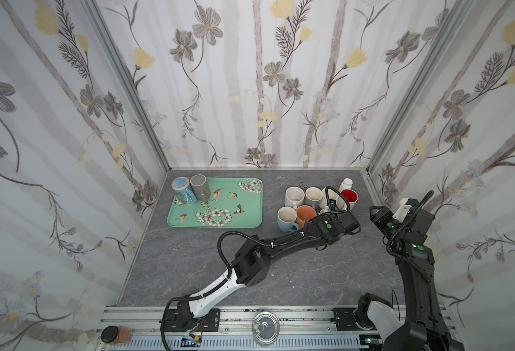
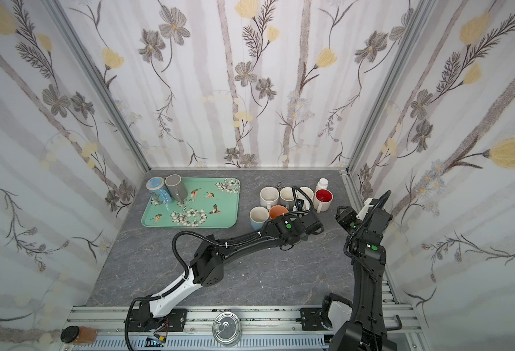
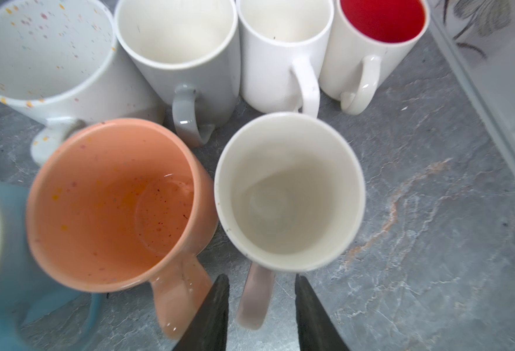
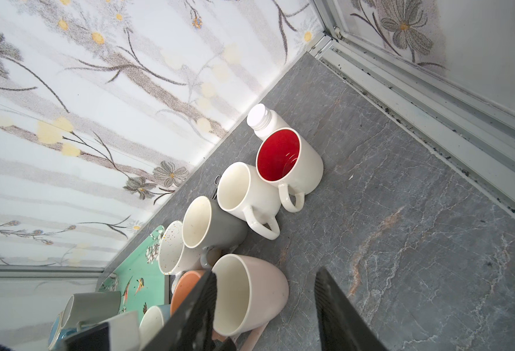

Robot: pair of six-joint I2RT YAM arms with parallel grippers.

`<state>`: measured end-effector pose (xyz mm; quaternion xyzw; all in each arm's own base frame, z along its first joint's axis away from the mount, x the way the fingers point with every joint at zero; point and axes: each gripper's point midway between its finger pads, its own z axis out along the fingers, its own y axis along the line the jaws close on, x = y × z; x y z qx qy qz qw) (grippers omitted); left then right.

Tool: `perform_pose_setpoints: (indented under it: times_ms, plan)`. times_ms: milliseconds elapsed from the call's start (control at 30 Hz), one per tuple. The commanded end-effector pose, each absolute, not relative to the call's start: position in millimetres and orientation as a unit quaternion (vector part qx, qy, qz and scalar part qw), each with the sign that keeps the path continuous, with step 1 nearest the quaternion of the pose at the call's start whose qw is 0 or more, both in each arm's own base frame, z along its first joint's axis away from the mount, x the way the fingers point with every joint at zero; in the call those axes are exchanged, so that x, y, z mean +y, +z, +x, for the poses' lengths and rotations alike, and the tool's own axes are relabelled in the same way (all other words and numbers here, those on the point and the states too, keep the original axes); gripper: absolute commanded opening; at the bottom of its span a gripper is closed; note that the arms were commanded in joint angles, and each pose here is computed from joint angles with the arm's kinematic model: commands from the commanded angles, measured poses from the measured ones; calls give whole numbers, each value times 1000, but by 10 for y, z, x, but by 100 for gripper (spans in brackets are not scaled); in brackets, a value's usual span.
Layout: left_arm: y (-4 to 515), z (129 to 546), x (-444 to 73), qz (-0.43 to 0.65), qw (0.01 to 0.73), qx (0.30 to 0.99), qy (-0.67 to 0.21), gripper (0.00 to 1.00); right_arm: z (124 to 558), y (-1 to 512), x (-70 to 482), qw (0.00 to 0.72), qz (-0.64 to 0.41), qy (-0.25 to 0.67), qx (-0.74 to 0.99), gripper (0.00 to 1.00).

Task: Turn the mug right side up
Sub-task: 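Move the open left gripper over the grey mug while the right gripper approaches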

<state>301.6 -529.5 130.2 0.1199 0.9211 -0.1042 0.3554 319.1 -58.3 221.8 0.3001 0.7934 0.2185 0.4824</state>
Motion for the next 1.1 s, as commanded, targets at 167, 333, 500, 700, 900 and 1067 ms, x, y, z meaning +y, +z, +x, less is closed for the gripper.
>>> perform_pose_setpoints:
  times_ms: [167,333,500,700,900,1067]
  plan:
    - [2160,3100,-5012,113,413,898,-104,46,3258,2325,-391,493,277,228,792,51]
    - [2466,3276,-4547,95,431,894,-80,50,3339,2371,-97,491,257,237,798,50]
    - [2559,3513,-3827,49,440,894,-69,52,3449,2477,289,493,227,240,805,49]
    - [2424,3758,-2727,-32,432,899,-70,53,3614,2488,889,482,185,246,821,48]
    - [2275,3926,-1607,-109,424,896,-68,53,3794,2496,1681,468,128,258,835,48]
    - [2070,4116,-830,-158,411,896,-45,54,3898,2462,2385,455,78,281,841,48]
